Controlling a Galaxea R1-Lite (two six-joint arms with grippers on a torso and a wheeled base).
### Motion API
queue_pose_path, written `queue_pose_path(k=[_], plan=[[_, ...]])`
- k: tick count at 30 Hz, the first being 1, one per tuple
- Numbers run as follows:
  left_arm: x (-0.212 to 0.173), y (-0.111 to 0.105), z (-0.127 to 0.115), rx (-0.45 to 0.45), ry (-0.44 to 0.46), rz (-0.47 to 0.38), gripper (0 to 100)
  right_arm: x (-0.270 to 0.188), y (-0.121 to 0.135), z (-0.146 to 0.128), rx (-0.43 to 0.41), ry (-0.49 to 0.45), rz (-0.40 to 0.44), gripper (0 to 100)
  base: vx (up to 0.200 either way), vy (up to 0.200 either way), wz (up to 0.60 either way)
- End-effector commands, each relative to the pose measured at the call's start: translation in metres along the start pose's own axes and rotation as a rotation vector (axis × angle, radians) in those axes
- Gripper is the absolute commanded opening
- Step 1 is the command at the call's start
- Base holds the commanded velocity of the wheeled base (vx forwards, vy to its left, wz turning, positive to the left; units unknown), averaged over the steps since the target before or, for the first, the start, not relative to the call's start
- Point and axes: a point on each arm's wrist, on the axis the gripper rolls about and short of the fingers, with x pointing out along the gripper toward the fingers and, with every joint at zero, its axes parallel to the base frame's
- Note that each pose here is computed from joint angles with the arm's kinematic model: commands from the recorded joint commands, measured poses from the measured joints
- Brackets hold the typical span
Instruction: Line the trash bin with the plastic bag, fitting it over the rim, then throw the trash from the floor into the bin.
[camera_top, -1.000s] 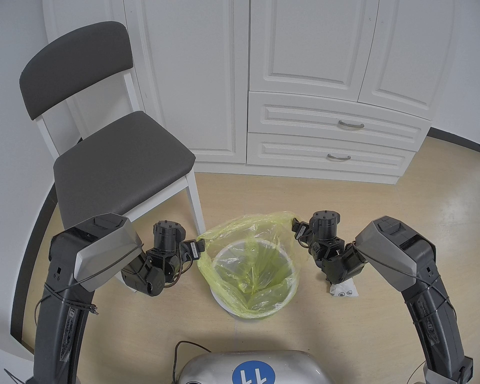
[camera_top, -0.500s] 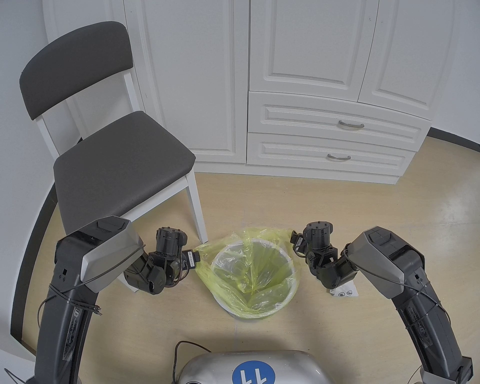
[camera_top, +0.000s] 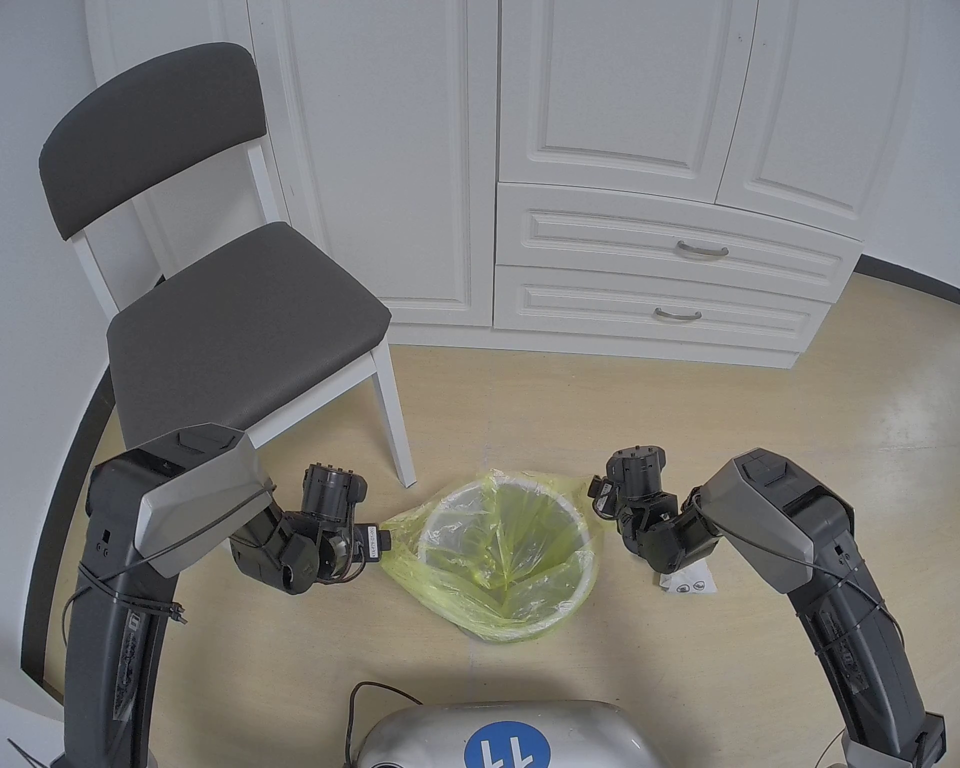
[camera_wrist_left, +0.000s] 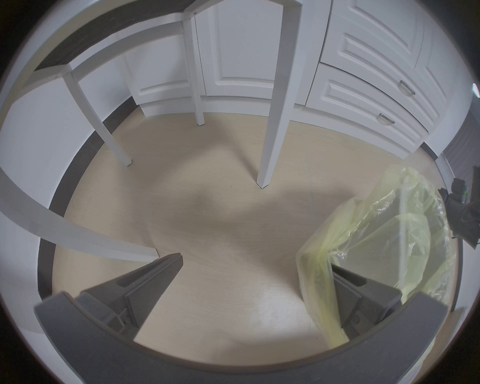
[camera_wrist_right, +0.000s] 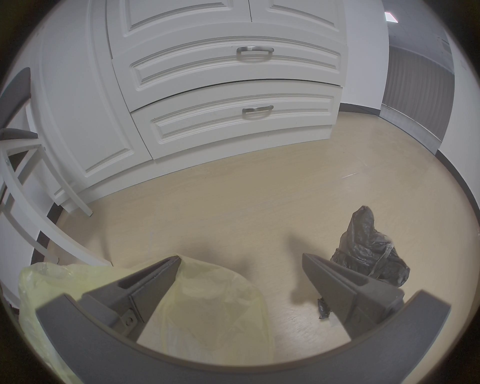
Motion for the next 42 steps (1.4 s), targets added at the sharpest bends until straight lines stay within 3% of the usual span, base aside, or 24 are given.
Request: queue_pose_path(k=[1,9,18,24,32,36,42], plan=[[-0.018,0.001,0.014,-0.003,-0.030,-0.011,100,-0.016,0.003,0.023,0.011,-0.018,0.009,100,0.000,0.000,0.00],[-0.046,-0.005,0.025,0.000,-0.076,-0.064,100,-0.049,0.006,0.053,-0.013,-0.024,0.024,100,0.000,0.000,0.00],[-0.059,-0.012,0.015,0.062,-0.118,-0.105,100,-0.075,0.000,0.055,-0.118,-0.012,0.036,100,0.000,0.000,0.00],[-0.061,-0.033,-0.015,0.146,-0.068,-0.167,100,-0.102,-0.023,0.027,-0.358,0.102,0.067,100,0.000,0.000,0.00],[-0.058,-0.030,-0.026,0.170,-0.035,-0.159,100,-0.114,-0.030,-0.001,-0.468,0.173,0.131,100,0.000,0.000,0.00],[-0.064,-0.022,-0.032,0.239,-0.011,-0.150,100,-0.125,-0.030,-0.012,-0.497,0.218,0.164,100,0.000,0.000,0.00],[-0.079,-0.016,-0.032,0.262,0.013,-0.203,100,-0.136,-0.035,-0.020,-0.555,0.269,0.212,100,0.000,0.000,0.00]])
